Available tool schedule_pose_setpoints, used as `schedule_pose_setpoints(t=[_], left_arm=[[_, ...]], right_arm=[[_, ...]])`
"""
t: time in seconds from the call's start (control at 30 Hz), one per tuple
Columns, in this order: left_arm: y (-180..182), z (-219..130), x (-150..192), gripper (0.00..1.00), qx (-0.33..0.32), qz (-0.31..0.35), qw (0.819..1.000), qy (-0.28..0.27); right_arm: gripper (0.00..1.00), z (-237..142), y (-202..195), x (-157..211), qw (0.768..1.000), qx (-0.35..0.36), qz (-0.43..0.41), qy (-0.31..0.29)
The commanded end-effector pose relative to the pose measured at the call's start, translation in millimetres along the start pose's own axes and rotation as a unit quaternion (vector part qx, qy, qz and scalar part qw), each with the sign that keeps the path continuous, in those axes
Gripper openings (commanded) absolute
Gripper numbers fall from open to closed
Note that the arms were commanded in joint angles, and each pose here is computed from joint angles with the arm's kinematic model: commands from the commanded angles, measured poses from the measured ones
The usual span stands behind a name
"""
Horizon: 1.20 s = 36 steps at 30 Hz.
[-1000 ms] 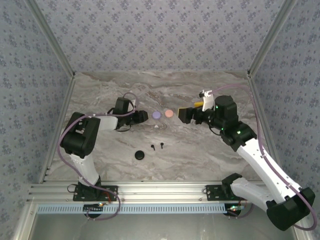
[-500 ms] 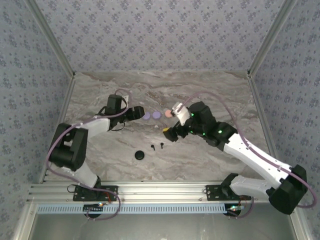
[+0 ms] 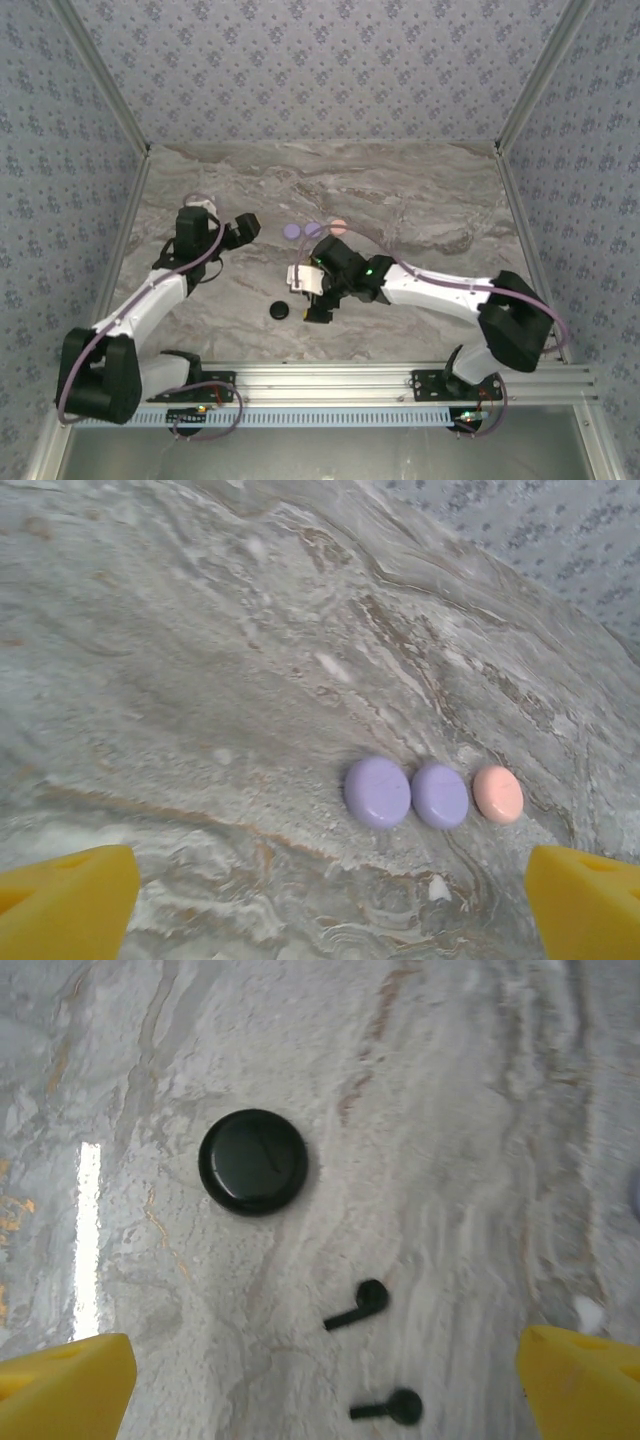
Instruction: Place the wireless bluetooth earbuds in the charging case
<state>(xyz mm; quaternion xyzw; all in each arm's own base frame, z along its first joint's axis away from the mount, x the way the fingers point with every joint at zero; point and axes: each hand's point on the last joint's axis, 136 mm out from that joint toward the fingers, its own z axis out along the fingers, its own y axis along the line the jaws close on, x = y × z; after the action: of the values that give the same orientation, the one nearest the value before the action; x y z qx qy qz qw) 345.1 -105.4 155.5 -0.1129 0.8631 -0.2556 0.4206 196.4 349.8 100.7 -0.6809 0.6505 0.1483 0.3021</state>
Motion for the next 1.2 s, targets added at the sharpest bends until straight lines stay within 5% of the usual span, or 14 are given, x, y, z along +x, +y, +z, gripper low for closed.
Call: schedule_pose_setpoints(t=[0.0, 0.27, 0.5, 0.83, 1.17], left_arm=[[11, -17, -3, 0.99, -0.024, -0.023, 0.999, -0.019], [33, -45, 2, 0.99, -0.059, -0.036, 0.997, -0.045], [39, -55, 1, 0.99, -0.067, -0.041, 0.995, -0.054], [41, -54, 2, 0.99, -0.068, -0.042, 0.995, -0.053], [38, -53, 0, 0.99, -0.063, -0.041, 0.996, -0.052]], right_arm=[[1.0, 21, 6, -18, 0.997, -0.022, -0.073, -0.02], [0.99, 71, 18, -26, 0.994, -0.056, -0.095, -0.016], [0.76, 91, 25, -13, 0.992, -0.098, -0.08, 0.017], [0.6, 103, 25, -8, 0.99, -0.121, -0.069, 0.035], [0.61, 96, 19, 2, 0.99, -0.116, -0.061, 0.052]])
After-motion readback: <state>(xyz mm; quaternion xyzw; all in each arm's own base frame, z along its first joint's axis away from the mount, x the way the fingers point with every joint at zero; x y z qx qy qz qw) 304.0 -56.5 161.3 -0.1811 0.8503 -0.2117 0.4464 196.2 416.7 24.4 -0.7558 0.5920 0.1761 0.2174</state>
